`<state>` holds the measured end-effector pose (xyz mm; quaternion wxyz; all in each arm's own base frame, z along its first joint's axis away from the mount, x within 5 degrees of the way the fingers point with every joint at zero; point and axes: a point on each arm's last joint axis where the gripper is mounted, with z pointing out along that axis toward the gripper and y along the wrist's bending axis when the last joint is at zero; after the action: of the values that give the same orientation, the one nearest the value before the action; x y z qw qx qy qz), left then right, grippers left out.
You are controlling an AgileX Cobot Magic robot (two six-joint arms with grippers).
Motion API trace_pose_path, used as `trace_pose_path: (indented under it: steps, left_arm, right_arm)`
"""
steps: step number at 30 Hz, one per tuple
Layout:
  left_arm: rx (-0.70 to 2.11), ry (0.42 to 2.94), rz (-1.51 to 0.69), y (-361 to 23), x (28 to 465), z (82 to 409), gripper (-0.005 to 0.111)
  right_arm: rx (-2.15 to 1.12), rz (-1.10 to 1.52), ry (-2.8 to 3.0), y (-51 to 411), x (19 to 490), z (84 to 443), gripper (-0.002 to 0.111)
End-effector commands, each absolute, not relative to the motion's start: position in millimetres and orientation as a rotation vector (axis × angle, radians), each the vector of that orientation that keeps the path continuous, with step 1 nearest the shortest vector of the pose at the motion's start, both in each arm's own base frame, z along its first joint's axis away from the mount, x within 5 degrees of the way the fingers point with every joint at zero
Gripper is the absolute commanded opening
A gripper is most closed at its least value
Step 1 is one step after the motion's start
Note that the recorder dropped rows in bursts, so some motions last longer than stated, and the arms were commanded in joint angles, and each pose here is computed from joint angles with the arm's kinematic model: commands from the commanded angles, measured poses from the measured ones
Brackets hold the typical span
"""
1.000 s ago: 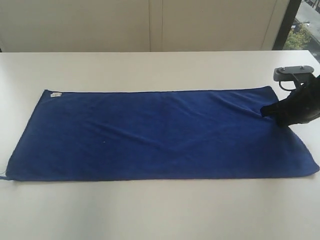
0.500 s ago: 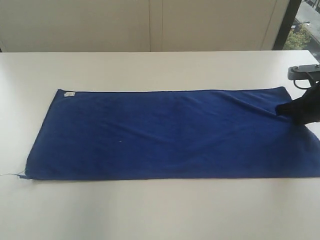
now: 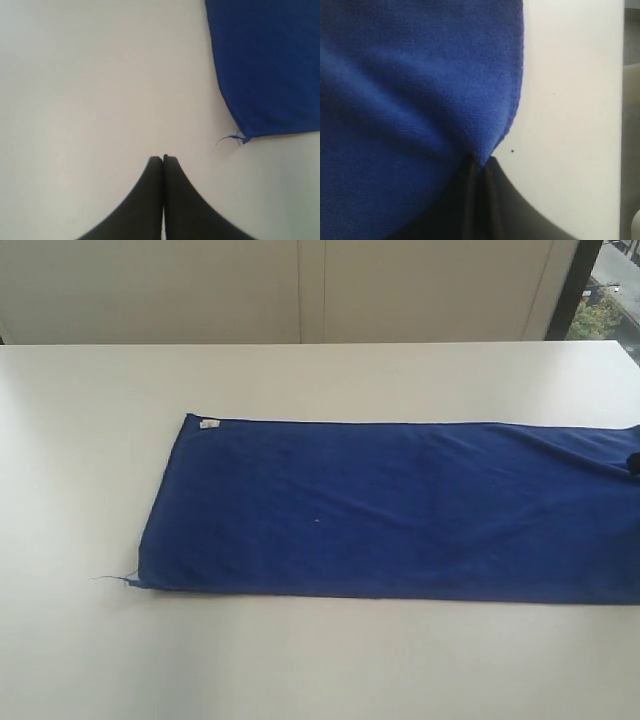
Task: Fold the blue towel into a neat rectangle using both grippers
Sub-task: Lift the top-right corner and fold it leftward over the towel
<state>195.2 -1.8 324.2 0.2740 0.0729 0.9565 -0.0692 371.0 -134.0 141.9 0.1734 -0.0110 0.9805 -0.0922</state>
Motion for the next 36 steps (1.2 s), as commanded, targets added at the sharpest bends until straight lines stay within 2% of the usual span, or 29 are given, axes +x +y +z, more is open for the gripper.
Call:
trace_pose_path:
  steps: [1,5,14,19,24,36]
  left_arm:
    - [0.195,2.576,-0.197,-2,192,324,0.0]
    - [0.195,2.576,-0.197,-2,192,324,0.0]
    - [0.195,2.576,-0.197,-2,192,324,0.0]
    - [0.195,2.576,-0.197,-2,192,324,0.0]
    - [0.195,2.576,-0.197,-2,192,324,0.0]
    - [0.195,2.576,-0.197,-2,192,324,0.0]
  right_arm:
    - [-0.017,-0.297,2.737,-142,373,151,0.002]
    - [0.014,-0.277,2.69,-138,379,170,0.002]
    - [-0.05,-0.185,2.609,-89,386,251,0.001]
    - [-0.203,-0.134,2.518,-35,383,300,0.001]
    - [-0.38,-0.078,2.429,22,379,334,0.001]
    - [-0.743,0.092,2.206,154,365,376,0.001]
